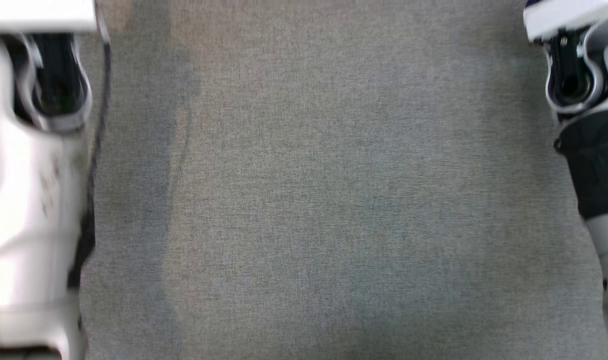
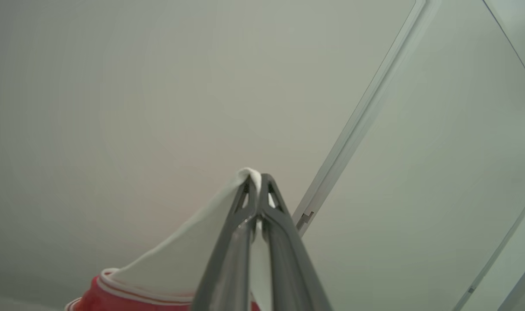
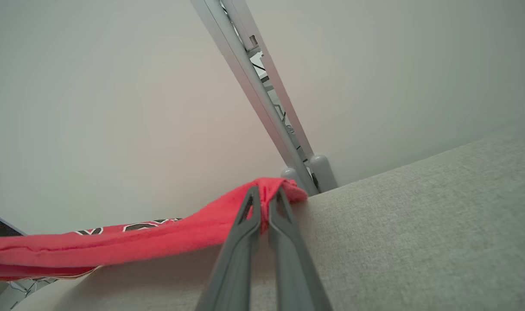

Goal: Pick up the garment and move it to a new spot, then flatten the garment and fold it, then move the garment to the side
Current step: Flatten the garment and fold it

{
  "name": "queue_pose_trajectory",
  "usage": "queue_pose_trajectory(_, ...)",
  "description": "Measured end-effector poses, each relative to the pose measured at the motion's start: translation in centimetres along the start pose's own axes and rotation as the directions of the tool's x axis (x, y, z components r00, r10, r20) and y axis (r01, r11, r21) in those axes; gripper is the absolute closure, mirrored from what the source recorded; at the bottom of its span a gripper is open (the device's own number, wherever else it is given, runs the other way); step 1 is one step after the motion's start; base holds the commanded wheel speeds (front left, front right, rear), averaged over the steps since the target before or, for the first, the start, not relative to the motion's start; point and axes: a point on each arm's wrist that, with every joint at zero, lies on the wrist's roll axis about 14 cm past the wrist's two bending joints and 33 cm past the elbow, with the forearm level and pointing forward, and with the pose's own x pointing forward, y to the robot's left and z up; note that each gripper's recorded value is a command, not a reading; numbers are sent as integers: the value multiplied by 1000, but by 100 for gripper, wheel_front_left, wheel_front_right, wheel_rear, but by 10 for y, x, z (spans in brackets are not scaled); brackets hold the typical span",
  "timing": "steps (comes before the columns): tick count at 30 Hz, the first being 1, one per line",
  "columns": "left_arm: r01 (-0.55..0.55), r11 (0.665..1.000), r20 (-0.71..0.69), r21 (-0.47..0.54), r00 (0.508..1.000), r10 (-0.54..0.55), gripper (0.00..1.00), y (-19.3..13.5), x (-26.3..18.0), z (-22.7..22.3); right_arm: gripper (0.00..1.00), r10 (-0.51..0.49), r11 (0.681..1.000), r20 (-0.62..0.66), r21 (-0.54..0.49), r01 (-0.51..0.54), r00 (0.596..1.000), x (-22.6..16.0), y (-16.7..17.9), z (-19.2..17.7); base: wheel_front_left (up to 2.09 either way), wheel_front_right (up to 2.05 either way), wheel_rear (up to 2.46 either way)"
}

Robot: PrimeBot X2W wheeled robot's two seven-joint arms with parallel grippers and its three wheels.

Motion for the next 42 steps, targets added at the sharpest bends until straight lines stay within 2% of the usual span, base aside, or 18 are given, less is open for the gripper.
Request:
queue_pose_trajectory(6,-56,998,-52,-19,997,55,100,9,-69,-4,100,-10,998,-11,59,10,1000,-40,-6,-5,0,0,0)
queue_pose_trajectory(11,-169,984,-91,-51,982,164,100,16,-133,-5,100,-36,989,-22,145,39,999,-80,-10,-14,0,0,0)
queue_pose_trajectory(15,-248,968,-132,-38,961,242,100,19,-181,-4,100,-53,980,-31,190,58,998,-112,-11,-19,0,0,0)
queue_pose_trajectory(20,-295,955,-187,-4,939,289,100,11,-229,-5,100,-84,971,5,224,81,996,-149,-15,-8,0,0,0)
queue_pose_trajectory(23,-309,951,-191,23,932,308,100,7,-249,2,100,-96,969,13,232,90,995,-174,-13,-7,0,0,0)
queue_pose_trajectory(29,-335,942,-178,14,926,332,100,-3,-282,17,100,-105,963,22,251,96,994,-222,1,-9,0,0,0)
queue_pose_trajectory(35,-288,957,-172,-32,945,279,100,-29,-300,25,100,-104,962,38,258,91,994,-262,13,-6,0,0,0)
queue_pose_trajectory(42,-262,964,-180,-44,951,251,100,-38,-316,32,100,-141,957,59,263,121,988,-298,8,0,0,0,0)
